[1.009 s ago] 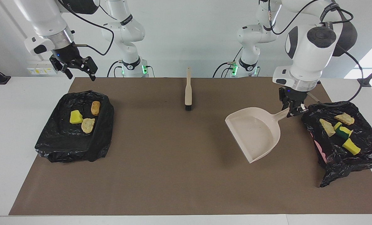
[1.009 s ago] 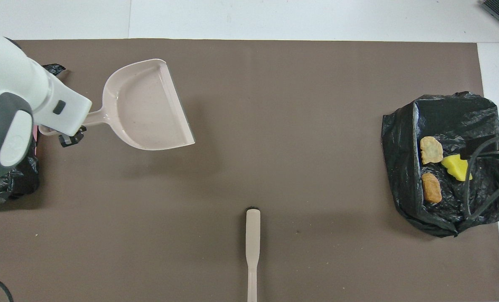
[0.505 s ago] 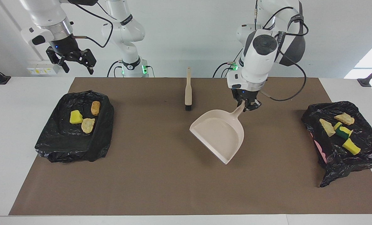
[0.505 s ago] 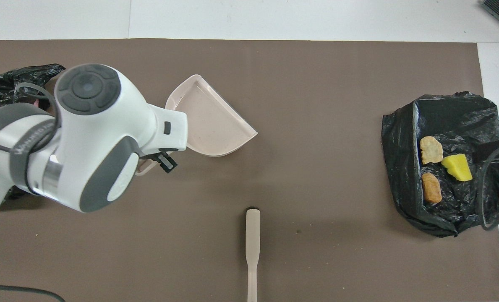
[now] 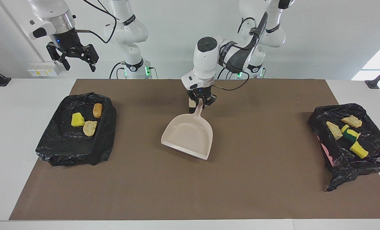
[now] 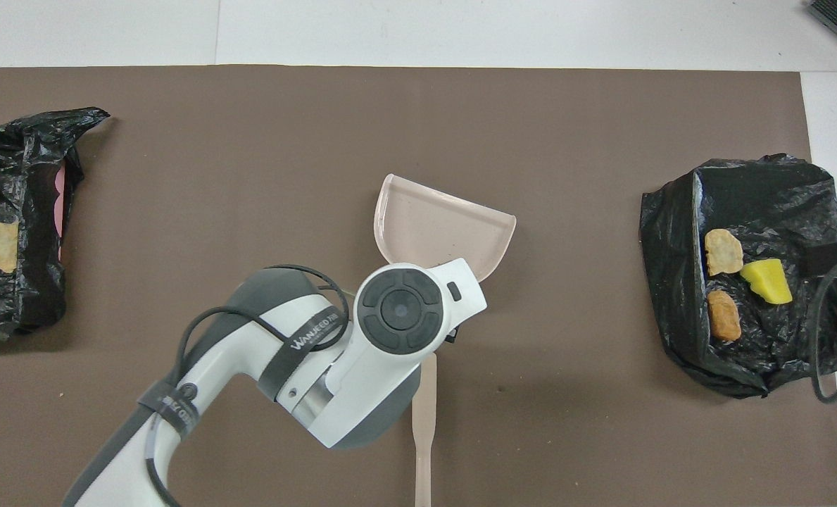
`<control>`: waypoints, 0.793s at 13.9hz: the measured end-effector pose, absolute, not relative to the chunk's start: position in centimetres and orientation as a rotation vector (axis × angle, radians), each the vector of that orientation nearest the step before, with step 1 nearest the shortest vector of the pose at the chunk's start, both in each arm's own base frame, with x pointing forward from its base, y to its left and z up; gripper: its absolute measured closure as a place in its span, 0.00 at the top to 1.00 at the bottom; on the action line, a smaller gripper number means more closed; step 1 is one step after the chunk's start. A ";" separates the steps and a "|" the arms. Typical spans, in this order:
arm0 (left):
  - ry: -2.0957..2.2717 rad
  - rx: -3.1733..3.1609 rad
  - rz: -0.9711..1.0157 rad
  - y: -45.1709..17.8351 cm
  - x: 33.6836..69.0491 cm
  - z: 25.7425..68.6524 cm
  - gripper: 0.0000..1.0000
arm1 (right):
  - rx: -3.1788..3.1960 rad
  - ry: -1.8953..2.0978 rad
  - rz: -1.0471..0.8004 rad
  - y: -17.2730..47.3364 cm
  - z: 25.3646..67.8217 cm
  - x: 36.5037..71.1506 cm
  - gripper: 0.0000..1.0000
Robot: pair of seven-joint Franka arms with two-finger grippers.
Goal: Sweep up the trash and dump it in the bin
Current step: 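Bring the empty dustpan with the left gripper to the mat center, then release the dustpan beside the brush and lift the left gripper away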
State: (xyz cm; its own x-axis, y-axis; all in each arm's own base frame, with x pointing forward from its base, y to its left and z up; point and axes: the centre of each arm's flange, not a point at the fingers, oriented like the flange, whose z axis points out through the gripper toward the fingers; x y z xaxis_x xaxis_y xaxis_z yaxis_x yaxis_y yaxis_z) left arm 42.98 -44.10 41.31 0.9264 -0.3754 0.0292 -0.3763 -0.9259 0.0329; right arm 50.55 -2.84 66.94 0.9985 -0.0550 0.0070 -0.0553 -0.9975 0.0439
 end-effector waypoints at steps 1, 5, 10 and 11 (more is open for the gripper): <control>-0.550 3.046 0.035 -45.1 42.5 40.4 0.31 | 3.097 -0.084 -0.007 -2.8 66.8 50.4 1.00; -0.484 3.070 -0.006 -45.0 42.1 37.6 0.31 | 3.100 -0.082 -0.019 -2.7 66.8 50.3 1.00; -0.413 3.082 0.005 -43.6 43.2 37.3 0.64 | 3.100 -0.082 -0.017 -2.6 66.9 50.3 1.00; -0.374 3.084 0.020 -42.5 44.3 37.9 0.77 | 3.100 -0.082 -0.017 -2.6 66.9 50.3 1.00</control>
State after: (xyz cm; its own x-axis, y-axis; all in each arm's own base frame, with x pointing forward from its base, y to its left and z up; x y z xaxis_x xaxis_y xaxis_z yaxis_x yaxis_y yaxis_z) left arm 44.33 -42.54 37.93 0.9709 -0.2387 0.0172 -0.2392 -0.9704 0.0334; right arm 50.29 -2.65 66.88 0.9986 -0.0528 -0.0099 -0.0523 -0.9978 0.0405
